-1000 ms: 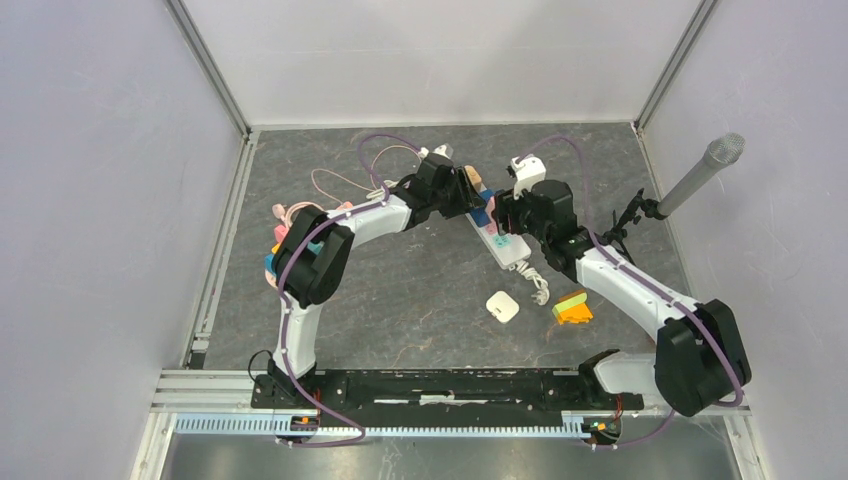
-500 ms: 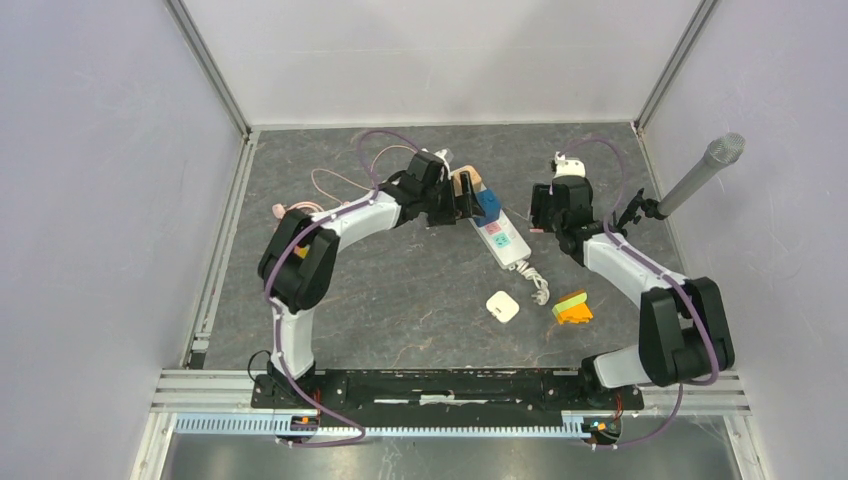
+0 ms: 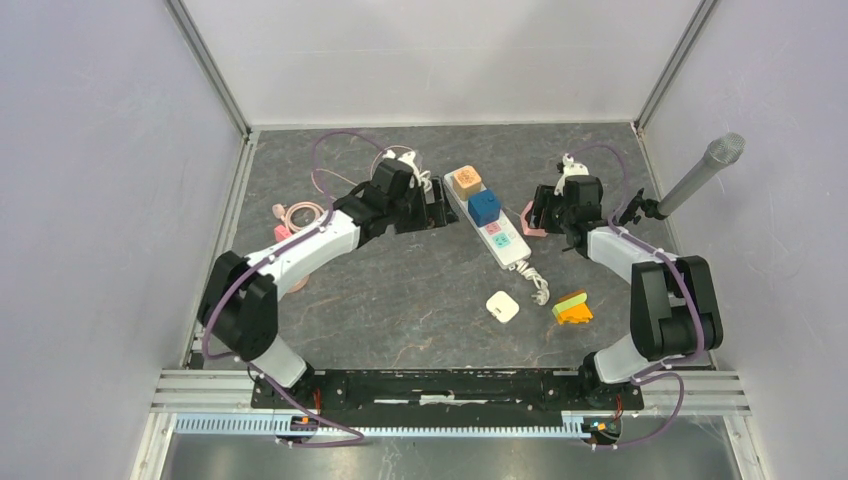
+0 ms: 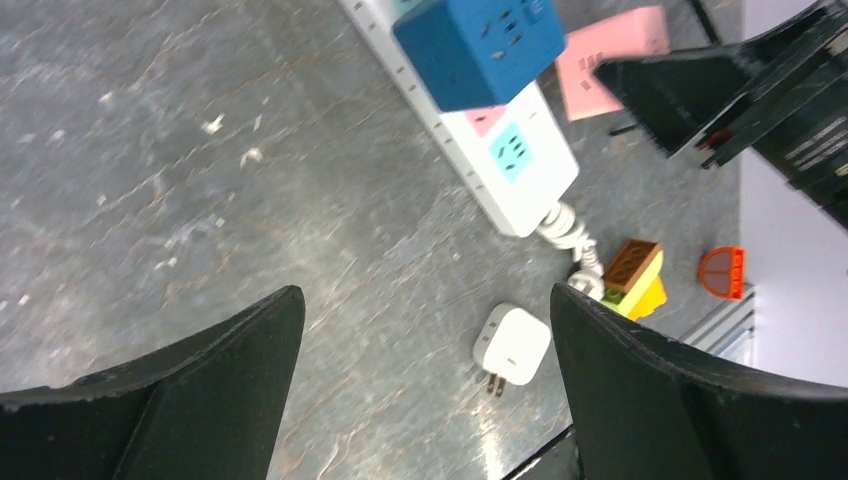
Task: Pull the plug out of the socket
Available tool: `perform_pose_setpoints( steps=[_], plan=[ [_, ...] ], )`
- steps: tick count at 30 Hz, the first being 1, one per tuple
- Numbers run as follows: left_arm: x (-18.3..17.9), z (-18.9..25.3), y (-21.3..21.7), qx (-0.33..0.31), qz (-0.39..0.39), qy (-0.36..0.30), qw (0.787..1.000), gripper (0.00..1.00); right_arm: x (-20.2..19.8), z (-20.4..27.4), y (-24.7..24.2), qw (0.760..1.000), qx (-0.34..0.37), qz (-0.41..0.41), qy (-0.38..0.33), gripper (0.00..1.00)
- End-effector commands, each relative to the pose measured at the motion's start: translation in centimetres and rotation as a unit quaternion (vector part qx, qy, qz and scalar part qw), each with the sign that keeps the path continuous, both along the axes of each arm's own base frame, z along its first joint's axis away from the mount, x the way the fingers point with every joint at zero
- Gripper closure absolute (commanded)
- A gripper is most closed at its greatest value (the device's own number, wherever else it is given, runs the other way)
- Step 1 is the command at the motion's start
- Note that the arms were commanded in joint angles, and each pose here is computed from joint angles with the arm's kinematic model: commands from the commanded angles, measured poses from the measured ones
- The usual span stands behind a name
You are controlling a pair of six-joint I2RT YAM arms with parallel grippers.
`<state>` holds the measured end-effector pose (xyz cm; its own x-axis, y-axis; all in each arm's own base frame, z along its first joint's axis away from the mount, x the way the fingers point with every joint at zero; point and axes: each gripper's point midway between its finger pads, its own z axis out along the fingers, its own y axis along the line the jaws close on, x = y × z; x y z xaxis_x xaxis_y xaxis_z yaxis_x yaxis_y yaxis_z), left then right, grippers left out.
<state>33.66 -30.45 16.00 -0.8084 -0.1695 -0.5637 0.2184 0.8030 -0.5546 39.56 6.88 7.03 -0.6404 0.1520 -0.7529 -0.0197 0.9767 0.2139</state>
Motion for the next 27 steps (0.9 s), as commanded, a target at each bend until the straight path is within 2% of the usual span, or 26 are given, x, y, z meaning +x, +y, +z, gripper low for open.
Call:
perform_pose_setpoints(
  steps=[1,5,10,12,22,27],
  plan=[
    [-0.8,0.6,2.8,0.039,0.02,-0.03,0.999,0.01,1.3,1.2,0.3,0.999,0.011,0.012,-0.032,0.44],
    [-0.7,1.7,3.3,0.038,0.026,-0.049,0.998,0.01,1.4,0.9,0.1,1.0,-0.002,0.02,-0.023,0.26],
    [-0.1,2.8,3.4,0.05,0.025,-0.062,0.997,0.01,1.1,1.1,-0.4,1.0,-0.013,0.008,-0.022,0.09],
    [-0.1,2.9,3.6,0.054,0.027,-0.064,0.996,0.01,0.9,1.3,-0.8,0.999,-0.023,0.004,-0.023,0.05],
    [-0.1,2.9,4.3,0.065,0.038,-0.067,0.995,0.0,0.5,4.2,-1.3,0.998,-0.035,0.0,-0.058,0.02],
    [0.0,2.9,4.5,0.067,0.045,-0.068,0.994,0.0,0.1,7.1,2.5,0.988,0.023,0.084,-0.124,0.02]
  ],
)
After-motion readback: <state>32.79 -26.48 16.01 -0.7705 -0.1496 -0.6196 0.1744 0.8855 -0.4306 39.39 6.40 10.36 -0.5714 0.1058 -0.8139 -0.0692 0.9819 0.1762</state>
